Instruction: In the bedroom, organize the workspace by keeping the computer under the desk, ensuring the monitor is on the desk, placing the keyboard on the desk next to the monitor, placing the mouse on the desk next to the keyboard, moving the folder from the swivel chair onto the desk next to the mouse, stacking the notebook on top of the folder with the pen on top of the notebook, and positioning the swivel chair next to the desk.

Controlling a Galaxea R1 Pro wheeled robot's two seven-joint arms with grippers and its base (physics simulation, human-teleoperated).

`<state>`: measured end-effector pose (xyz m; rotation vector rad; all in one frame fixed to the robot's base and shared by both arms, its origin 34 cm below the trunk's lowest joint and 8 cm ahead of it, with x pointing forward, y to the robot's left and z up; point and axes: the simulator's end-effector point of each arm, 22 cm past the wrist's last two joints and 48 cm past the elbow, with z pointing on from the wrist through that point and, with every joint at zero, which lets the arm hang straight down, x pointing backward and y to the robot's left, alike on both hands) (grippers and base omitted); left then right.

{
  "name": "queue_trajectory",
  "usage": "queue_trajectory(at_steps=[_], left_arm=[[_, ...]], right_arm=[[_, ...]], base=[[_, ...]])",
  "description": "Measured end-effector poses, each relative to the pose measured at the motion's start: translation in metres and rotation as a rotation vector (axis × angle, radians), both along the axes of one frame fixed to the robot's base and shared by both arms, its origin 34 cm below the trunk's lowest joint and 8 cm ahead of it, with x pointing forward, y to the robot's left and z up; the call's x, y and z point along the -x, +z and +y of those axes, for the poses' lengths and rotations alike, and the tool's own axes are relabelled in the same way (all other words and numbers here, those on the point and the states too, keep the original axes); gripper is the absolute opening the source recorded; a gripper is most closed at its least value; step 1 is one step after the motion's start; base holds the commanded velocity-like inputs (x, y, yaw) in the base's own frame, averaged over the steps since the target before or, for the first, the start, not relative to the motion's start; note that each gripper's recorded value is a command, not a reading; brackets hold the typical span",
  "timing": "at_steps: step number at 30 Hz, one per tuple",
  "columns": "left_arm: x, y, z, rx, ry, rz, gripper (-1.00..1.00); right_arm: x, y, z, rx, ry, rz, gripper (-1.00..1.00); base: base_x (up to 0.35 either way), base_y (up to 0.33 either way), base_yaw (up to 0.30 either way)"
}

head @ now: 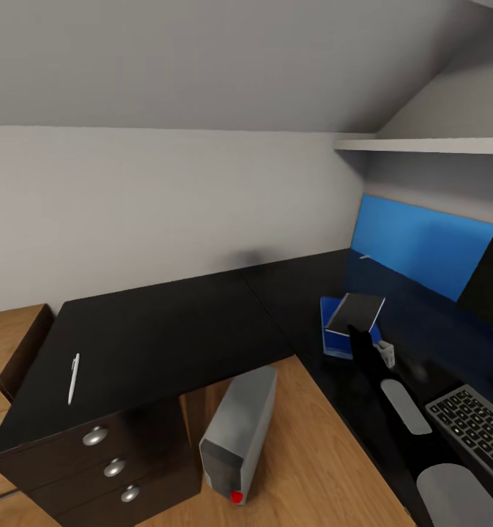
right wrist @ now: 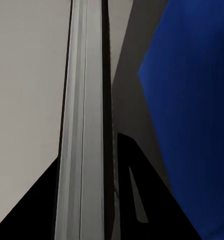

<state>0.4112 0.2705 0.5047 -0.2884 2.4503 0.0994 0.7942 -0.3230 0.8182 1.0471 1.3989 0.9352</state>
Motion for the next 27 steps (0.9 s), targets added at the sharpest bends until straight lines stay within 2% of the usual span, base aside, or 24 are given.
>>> queue_trajectory(at_steps=[16,27], left_arm=[[-0.0001,-0.0001,0.0001,0.000,0.000,0.000,1.00],[0.0009,-0.0011,-0.0007,0.000,-0.002,0.004,1.00]], right_arm=[[0.0005,-0.0034,-0.0083,-0.003,-0.022,0.018,-1.00],[0.0005,-0.0033,-0.0073,-0.004,-0.021,0.017,-1.00]], base=[[0.030,-0.002,0.000],[0.000,-0.072,0.000]])
